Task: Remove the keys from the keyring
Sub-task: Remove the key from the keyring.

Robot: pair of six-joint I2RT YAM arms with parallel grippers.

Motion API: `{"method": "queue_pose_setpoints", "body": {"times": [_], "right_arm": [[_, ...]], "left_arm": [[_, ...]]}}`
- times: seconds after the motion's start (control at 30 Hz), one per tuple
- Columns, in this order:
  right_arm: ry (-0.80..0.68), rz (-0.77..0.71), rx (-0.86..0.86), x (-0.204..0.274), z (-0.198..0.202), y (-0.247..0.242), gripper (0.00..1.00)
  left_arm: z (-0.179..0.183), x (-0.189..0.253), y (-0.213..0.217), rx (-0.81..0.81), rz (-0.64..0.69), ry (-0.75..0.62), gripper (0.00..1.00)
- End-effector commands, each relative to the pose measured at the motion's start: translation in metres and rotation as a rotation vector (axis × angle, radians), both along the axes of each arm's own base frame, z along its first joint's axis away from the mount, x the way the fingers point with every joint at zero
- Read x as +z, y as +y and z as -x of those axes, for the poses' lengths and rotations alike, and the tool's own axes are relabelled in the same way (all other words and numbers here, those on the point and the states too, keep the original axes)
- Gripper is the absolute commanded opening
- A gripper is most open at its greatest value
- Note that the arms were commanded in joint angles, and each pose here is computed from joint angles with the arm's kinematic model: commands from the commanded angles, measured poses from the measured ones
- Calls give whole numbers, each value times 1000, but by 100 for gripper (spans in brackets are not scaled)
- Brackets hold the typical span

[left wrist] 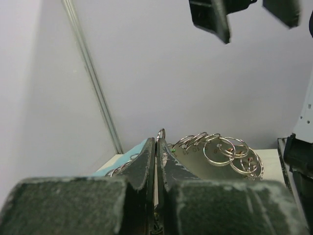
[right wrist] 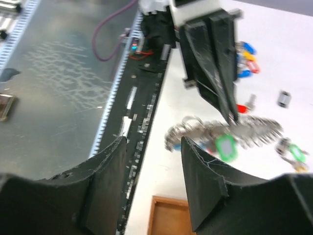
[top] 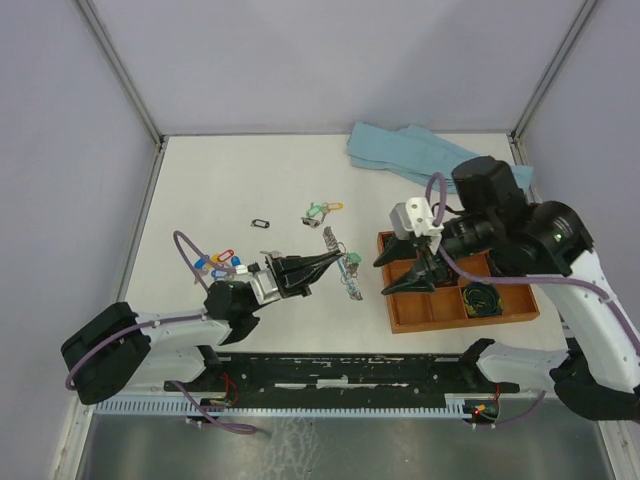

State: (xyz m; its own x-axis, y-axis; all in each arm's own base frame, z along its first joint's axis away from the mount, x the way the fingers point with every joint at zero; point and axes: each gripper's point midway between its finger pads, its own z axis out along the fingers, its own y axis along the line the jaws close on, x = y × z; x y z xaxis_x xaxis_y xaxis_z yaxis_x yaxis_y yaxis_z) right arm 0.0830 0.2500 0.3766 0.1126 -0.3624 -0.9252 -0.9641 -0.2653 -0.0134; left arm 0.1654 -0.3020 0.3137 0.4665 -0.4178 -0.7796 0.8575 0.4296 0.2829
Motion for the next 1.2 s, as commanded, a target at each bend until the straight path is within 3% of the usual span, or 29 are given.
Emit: {"method": "queue_pose_setpoints", "body": {"times": [0.0, 0.17, 0.3, 0.57, 0.8, 1.17], "right_arm": [[-105, -26, -157, 5, -22, -21, 56], [-50, -62, -186, -32, -49, 0, 57], [-8, -118, -75, -43, -40, 11, 52], [-109, -90, -126, -96, -71, 20, 53], [-92, -115, -70, -114, -64, 37, 59], [-93, -121, -85, -105, -63, 39, 58]], "left_arm": [[38, 75, 32, -95, 248, -151, 3], [54, 68, 39, -152, 237, -145, 3], [61, 59, 46, -178, 238, -109, 3], [64, 45, 57, -213, 264, 15, 3], [56, 28, 57, -205, 259, 108, 3], [45, 14, 56, -164, 230, 190, 3]]}}
